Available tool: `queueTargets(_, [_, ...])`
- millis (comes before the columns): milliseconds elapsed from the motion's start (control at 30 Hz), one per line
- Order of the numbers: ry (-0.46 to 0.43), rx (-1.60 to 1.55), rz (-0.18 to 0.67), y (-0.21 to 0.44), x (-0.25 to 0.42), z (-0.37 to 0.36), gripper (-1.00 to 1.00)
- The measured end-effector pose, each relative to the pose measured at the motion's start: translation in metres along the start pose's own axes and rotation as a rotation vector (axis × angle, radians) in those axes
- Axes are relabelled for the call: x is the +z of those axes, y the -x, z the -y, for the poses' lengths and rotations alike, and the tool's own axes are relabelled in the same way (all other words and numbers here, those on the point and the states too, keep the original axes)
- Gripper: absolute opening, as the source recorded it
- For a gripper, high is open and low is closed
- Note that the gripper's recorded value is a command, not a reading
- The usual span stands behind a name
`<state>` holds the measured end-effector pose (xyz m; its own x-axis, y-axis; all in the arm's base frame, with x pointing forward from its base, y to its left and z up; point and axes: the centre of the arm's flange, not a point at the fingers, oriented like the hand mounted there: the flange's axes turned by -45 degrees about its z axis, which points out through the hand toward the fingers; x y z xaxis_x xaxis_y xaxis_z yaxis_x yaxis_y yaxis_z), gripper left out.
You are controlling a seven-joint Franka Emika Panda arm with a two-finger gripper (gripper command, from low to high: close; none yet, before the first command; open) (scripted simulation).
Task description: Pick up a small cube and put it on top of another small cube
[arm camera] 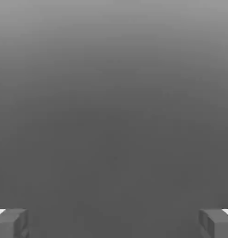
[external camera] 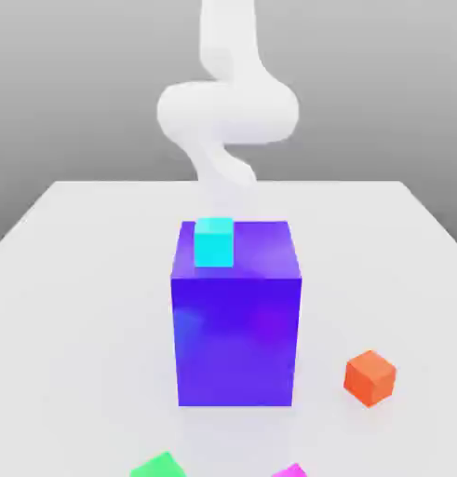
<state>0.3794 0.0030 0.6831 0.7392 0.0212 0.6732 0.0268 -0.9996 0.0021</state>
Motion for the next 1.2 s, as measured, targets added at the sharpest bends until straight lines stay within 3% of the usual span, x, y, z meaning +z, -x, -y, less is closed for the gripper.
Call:
queueTargets(500, [-0.096, -0.22, 0.364, 0.041, 0.259, 0.031, 0.0])
queueTargets(967, [-0.173, -0.439, 0.695, 0.193, 0.458, 0.063, 0.0])
queueTargets(1100, [-0.179, -0.458, 0.722, 0.236, 0.503, 0.065, 0.0])
queueTargets(1133, [-0.179, -0.458, 0.723, 0.247, 0.514, 0.065, -1.0])
queueTargets(1200, [-0.179, -0.458, 0.723, 0.247, 0.514, 0.065, -1.0])
